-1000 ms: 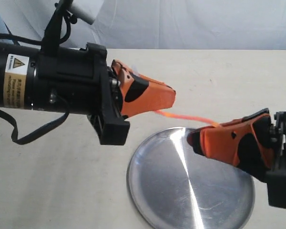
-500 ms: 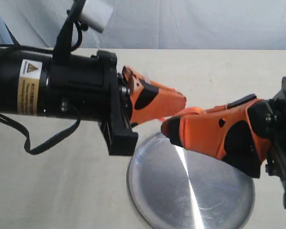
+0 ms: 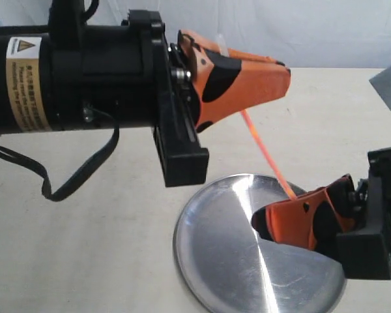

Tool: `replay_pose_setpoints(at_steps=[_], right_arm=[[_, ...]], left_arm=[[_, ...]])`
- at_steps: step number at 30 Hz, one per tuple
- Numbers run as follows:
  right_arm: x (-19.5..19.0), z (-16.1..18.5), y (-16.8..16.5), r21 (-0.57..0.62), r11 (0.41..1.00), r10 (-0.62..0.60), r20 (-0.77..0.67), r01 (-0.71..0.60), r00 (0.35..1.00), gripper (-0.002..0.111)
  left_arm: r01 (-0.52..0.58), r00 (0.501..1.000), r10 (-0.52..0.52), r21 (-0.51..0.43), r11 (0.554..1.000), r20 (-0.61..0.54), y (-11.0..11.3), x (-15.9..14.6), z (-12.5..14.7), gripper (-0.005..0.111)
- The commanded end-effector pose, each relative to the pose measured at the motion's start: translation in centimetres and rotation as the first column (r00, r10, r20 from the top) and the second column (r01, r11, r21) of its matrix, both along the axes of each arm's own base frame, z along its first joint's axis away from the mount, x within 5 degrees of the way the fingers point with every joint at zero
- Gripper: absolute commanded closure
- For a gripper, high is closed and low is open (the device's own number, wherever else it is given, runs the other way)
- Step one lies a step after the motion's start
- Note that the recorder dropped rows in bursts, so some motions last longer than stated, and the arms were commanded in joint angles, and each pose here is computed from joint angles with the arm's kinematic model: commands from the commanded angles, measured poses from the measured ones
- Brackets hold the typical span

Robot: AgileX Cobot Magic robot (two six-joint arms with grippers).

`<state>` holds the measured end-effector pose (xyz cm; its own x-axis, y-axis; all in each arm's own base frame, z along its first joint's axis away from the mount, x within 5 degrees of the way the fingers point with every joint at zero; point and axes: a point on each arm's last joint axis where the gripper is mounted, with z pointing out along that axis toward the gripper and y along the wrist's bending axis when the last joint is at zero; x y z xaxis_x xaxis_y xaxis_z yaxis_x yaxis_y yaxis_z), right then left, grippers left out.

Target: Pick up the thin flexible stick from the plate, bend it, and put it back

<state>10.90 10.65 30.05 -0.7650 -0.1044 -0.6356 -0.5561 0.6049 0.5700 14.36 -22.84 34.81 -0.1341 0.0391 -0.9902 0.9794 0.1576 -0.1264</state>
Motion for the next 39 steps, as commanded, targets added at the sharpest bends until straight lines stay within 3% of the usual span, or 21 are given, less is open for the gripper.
replay_pose_setpoints(at_steps=[1,6,10,17,19,23,30,35,39], right_arm=[[0.1,1.2,1.1,0.152,0.983,0.09,0.077,-0.101,0.993,0.109],[-0.1,1.8,1.2,0.176,0.973,0.117,0.178,-0.148,0.977,0.109],[-0.1,1.3,1.0,0.095,0.983,0.134,0.193,-0.155,0.972,0.107],[0.4,0.4,0.4,0.003,0.997,0.076,0.14,-0.077,0.987,0.063],[0.4,0.1,0.2,-0.023,0.998,0.061,0.118,-0.059,0.991,0.059],[0.2,-0.2,0.1,-0.051,0.996,0.076,0.096,-0.071,0.993,0.069],[0.0,-0.3,0.1,-0.056,0.994,0.096,0.081,-0.092,0.992,0.108],[-0.1,0.1,0.2,-0.027,0.995,0.1,0.103,-0.098,0.99,0.109],[-0.7,2.0,0.0,0.04,0.996,0.075,0.207,-0.085,0.975,0.109]], left_arm=[[-0.038,0.997,0.039,-0.021,0.999,0.06,-0.1,0.4,0.6,0.107],[-0.174,0.983,0.162,0.15,0.973,0.086,0.1,1.9,-1.3,0.107],[-0.19,0.98,0.177,0.156,0.969,0.092,0.3,1.9,-1.1,0.107],[-0.154,0.986,0.143,0.142,0.978,0.082,0.2,1.5,-1.0,0.107],[-0.154,0.987,0.145,0.141,0.978,0.075,0.2,1.5,-1.0,0.107],[-0.155,0.987,0.146,0.139,0.978,0.07,0.2,1.5,-0.9,0.107],[-0.154,0.987,0.147,0.133,0.979,0.062,0.2,1.5,-0.9,0.107],[-0.125,0.991,0.117,0.132,0.983,0.068,0.1,1.3,-0.9,0.107],[-0.114,0.986,0.088,0.193,0.975,0.139,0.2,1.2,-1.4,0.107]])
